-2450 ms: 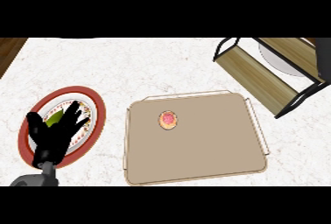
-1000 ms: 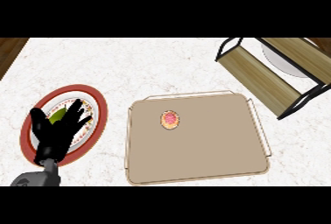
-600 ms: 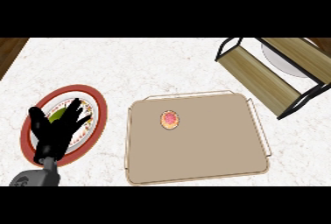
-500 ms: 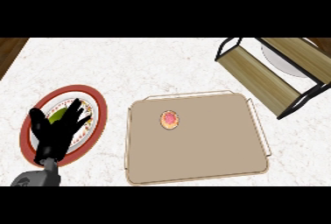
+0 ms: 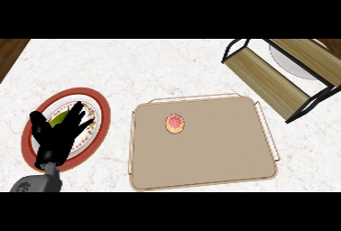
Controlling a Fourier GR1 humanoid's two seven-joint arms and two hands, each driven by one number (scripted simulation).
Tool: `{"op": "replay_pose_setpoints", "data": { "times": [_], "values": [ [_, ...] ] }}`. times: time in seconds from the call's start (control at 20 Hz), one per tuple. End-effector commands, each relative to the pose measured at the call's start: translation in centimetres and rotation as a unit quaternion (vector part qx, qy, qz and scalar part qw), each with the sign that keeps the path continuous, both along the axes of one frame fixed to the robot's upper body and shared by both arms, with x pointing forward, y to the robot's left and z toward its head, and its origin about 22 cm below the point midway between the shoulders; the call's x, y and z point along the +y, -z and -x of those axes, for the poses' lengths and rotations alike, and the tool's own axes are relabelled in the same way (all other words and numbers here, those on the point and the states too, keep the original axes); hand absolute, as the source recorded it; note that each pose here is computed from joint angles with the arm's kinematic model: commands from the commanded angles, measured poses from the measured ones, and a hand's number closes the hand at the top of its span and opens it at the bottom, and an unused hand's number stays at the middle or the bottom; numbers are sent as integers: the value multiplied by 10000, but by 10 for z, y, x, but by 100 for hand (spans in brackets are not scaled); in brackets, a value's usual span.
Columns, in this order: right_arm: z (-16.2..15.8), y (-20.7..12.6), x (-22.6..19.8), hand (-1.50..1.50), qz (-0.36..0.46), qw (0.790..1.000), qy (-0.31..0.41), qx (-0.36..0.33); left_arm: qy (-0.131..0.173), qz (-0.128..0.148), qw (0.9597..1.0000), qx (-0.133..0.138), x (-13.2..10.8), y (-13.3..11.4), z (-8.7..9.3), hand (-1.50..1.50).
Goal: Pick the lemon from the tray and place it in the tiered shelf
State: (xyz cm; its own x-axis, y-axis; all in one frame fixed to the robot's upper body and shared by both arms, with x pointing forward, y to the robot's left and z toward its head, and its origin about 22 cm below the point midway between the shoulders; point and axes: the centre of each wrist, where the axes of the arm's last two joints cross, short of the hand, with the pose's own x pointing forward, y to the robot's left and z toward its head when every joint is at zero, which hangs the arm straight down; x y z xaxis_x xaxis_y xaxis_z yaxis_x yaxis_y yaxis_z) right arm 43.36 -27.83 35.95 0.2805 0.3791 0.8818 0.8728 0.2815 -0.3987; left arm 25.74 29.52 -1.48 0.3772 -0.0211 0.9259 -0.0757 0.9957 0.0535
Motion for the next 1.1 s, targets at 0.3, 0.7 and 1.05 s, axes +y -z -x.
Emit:
{"op": "replay_pose_setpoints", "data": {
  "times": [0.3,0.7,1.05],
  "values": [
    [27,-20,-31,-150,1,9866,1184,-1122,-127,-25,9992,367,12,27,21,0],
    [99,-50,-68,-150,-398,9618,1970,-1861,-214,96,9990,381,8,19,22,0],
    [166,-30,-66,-150,-546,9702,1582,-1750,-408,43,9982,429,16,18,32,0]
  ]
}}
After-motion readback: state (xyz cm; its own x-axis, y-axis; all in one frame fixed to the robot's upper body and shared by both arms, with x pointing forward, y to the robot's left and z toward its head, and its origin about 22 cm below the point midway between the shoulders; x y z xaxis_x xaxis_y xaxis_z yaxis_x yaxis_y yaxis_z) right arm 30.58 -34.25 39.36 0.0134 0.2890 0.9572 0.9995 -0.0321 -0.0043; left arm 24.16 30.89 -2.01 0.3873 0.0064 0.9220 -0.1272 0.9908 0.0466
